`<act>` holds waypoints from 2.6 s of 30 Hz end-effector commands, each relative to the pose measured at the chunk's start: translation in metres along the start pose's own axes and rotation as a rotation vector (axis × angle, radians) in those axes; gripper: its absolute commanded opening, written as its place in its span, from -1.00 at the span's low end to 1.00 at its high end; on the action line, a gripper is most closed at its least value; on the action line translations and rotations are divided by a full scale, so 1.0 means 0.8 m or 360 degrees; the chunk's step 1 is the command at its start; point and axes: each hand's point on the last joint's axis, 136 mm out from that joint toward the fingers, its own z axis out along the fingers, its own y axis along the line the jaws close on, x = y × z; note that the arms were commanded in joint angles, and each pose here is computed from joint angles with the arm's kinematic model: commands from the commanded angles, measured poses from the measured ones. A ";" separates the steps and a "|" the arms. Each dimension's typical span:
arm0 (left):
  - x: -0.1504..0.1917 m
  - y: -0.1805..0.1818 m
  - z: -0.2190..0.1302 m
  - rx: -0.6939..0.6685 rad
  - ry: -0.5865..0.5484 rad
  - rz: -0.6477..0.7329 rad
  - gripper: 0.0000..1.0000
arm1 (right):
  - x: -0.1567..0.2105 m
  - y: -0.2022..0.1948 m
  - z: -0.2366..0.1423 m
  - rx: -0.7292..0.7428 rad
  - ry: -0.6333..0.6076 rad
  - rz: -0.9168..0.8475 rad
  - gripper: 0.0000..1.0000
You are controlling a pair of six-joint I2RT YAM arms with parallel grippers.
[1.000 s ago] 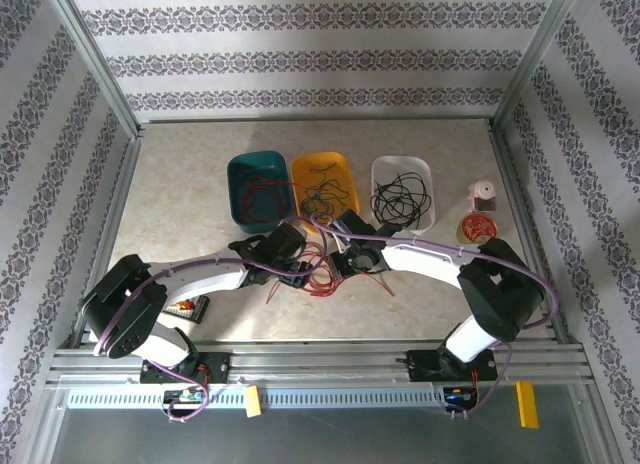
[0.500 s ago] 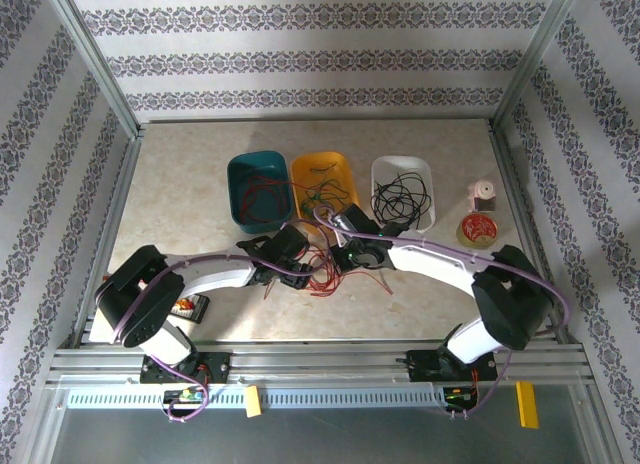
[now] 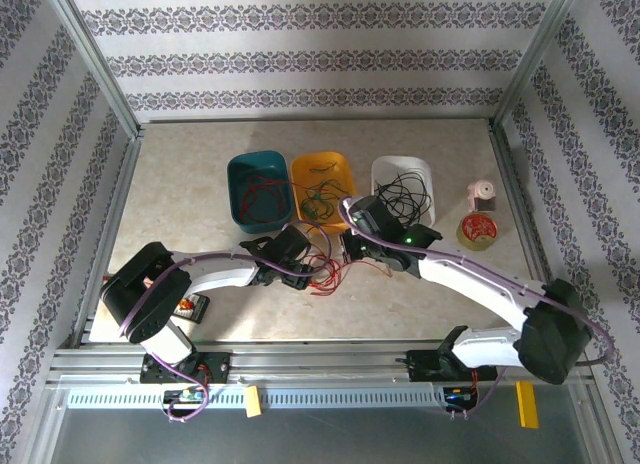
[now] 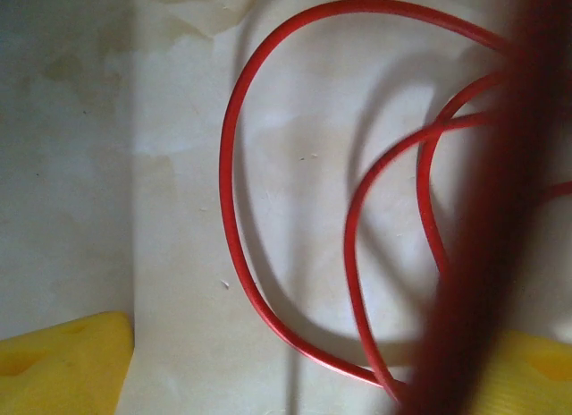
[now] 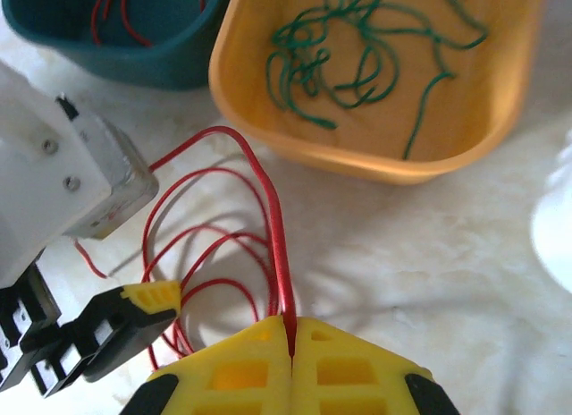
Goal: Untangle the cables
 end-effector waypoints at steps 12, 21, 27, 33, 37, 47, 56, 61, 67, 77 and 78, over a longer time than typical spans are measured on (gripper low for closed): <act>0.011 0.016 0.000 0.0003 -0.0032 -0.0078 0.75 | -0.100 -0.064 -0.133 0.0434 -0.0657 0.0186 -0.94; 0.012 0.011 -0.002 0.0052 -0.0043 -0.0069 0.75 | -0.139 -0.062 -0.207 0.0374 -0.0956 0.0238 -0.92; -0.018 -0.002 -0.038 0.0201 -0.0293 -0.0057 0.77 | -0.182 -0.031 -0.260 0.0177 -0.1156 0.0174 -0.91; -0.087 0.014 -0.135 0.0229 -0.0837 -0.0237 0.79 | -0.230 0.017 -0.291 -0.0040 -0.1267 0.0069 -0.91; -0.094 0.107 -0.199 -0.0228 -0.1102 -0.0742 0.81 | -0.267 0.042 -0.283 -0.0076 -0.1275 0.0026 -0.90; -0.015 0.219 -0.245 -0.0751 -0.0988 -0.1344 0.81 | -0.365 0.088 -0.151 -0.0059 -0.1059 -0.0076 -0.91; 0.016 0.234 -0.235 -0.0778 -0.0936 -0.1420 0.80 | -0.399 0.087 -0.043 -0.0091 -0.0902 -0.0099 -0.89; 0.013 0.231 -0.227 -0.0767 -0.0911 -0.1404 0.80 | -0.410 0.083 -0.006 -0.0025 -0.0884 -0.0138 -0.89; 0.009 0.230 -0.227 -0.0768 -0.0903 -0.1378 0.81 | -0.405 0.080 0.043 0.0027 -0.0762 -0.0148 -0.88; 0.020 0.234 -0.235 -0.0796 -0.0905 -0.1357 0.81 | -0.374 0.048 0.105 0.0290 -0.0614 -0.0185 -0.88; 0.018 0.234 -0.234 -0.0797 -0.0903 -0.1349 0.81 | -0.371 0.047 0.110 0.0285 -0.0595 -0.0184 -0.87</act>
